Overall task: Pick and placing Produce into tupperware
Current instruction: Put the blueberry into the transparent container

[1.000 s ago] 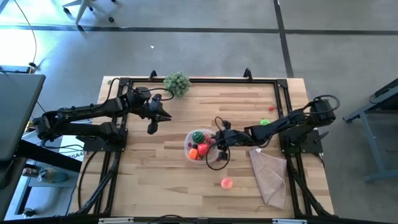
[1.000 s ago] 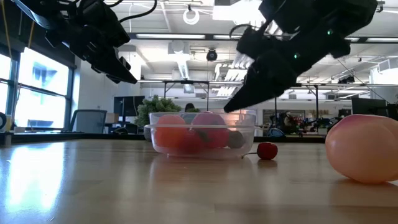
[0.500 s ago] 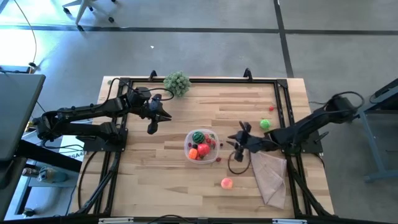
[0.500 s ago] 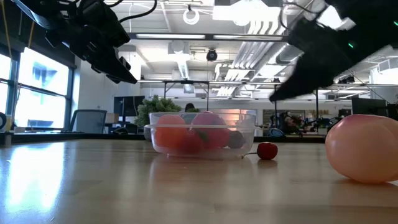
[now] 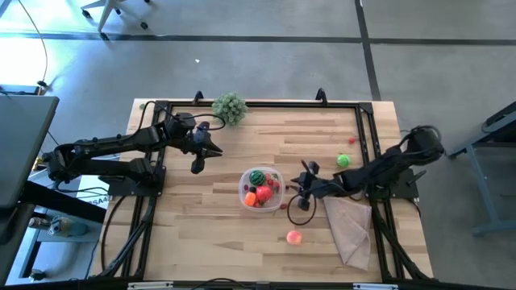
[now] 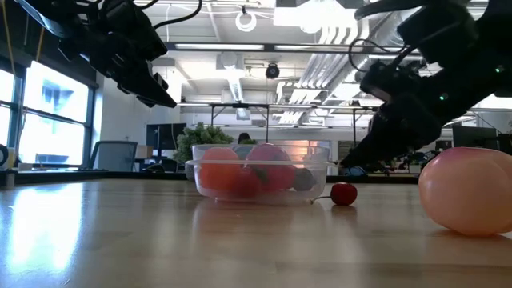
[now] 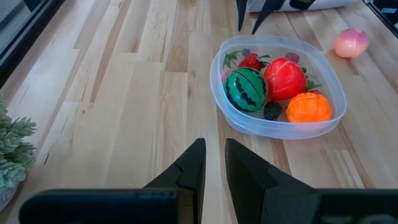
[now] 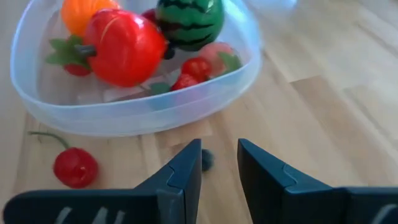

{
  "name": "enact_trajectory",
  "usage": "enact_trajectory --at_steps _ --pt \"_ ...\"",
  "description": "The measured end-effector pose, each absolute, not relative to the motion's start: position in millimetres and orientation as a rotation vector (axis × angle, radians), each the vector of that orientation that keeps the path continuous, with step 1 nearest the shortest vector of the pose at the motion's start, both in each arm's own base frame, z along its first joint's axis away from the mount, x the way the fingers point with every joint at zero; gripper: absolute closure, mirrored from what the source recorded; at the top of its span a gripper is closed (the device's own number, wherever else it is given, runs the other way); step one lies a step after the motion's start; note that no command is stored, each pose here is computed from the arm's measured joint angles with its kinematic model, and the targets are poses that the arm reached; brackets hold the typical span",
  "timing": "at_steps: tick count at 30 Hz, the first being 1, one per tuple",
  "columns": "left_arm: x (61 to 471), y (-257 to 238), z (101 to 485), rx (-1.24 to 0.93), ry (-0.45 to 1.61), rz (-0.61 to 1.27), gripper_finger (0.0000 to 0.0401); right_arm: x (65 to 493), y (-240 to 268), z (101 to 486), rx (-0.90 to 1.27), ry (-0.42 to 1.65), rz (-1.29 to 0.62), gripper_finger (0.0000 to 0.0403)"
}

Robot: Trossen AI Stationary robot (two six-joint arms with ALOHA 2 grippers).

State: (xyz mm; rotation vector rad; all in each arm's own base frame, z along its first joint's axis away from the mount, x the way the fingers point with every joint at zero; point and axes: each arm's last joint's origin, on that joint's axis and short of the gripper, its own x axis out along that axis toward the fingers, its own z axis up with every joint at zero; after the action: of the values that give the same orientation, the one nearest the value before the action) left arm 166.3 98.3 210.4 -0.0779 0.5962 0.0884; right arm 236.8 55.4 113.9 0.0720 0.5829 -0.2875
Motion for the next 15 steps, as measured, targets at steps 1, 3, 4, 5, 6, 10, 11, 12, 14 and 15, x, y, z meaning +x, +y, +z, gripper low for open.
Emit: enact_trajectory --at_steps 1,3,4,5,6,10,11,12,14,15 --pt "166.3 98.3 210.4 -0.078 0.596 0.088 0.035 239.0 55.4 112.9 0.077 0.591 -0.277 0.0306" --pt "166.3 98.3 210.3 -0.078 0.596 0.088 0.035 242.5 56.2 110.8 0.087 0.608 -0.251 0.0306" --pt "166.3 98.3 210.4 -0.078 0.596 0.088 0.035 244.4 56.9 109.9 0.094 0.615 -0.239 0.0304" --pt "166.3 98.3 210.4 -0.078 0.596 0.088 0.035 245.9 57.5 108.8 0.096 0.621 -0.233 0.0302" --pt "166.3 98.3 210.4 -0.078 0.596 0.088 0.035 247.1 58.1 107.3 0.099 0.63 -0.224 0.0299" --pt "166.3 98.3 210.4 -0.078 0.596 0.088 0.035 251.9 59.4 102.6 0.092 0.648 -0.226 0.0284" --pt "166.3 98.3 210.4 -0.078 0.596 0.088 0.035 252.6 59.4 101.6 0.088 0.649 -0.234 0.028" --pt "166.3 98.3 210.3 -0.078 0.596 0.088 0.035 252.8 59.2 100.7 0.082 0.651 -0.244 0.0277" --pt "166.3 98.3 210.4 -0.078 0.596 0.088 0.035 253.5 59.1 99.8 0.077 0.656 -0.252 0.0271" --pt "166.3 98.3 210.4 -0.078 0.596 0.088 0.035 253.5 59.0 99.8 0.077 0.656 -0.253 0.027"
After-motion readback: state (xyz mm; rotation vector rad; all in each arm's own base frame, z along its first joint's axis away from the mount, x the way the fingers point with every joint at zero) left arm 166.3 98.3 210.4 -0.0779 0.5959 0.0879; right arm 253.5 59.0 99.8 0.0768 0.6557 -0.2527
